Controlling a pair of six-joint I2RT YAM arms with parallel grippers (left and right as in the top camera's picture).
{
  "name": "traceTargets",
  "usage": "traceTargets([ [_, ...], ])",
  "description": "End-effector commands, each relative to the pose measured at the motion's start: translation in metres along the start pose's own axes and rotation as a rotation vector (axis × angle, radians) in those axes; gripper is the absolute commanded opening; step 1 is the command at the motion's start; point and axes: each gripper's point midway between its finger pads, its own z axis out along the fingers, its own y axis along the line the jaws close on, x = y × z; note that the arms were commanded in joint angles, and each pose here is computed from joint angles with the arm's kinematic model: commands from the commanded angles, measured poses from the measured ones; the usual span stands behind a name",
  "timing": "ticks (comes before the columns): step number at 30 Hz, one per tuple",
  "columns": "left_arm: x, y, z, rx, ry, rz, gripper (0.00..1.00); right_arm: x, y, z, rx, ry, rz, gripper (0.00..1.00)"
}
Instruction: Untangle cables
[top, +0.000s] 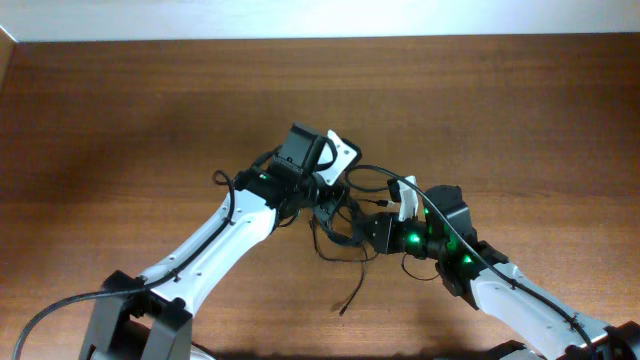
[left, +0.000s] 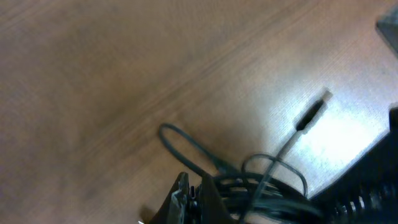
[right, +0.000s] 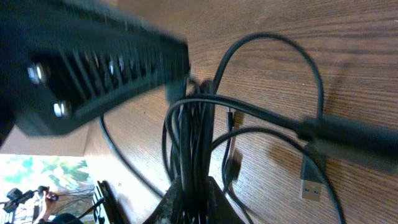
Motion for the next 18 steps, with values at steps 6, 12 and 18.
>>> traceTargets([
  [6,0.021,-0.045,-0.015,0.248,0.084,-0.019,0.0,-0.007,0.002,0.0,0.008,-0.027,0.015,0.1],
  [12,0.04,-0.039,-0.01,0.211,0.136,-0.003,0.0,-0.017,0.006,-0.001,-0.009,-0.067,0.184,0.07],
  [18,0.062,-0.034,0.003,0.192,0.162,-0.026,0.0,-0.033,0.024,-0.003,-0.098,-0.112,0.381,0.06],
])
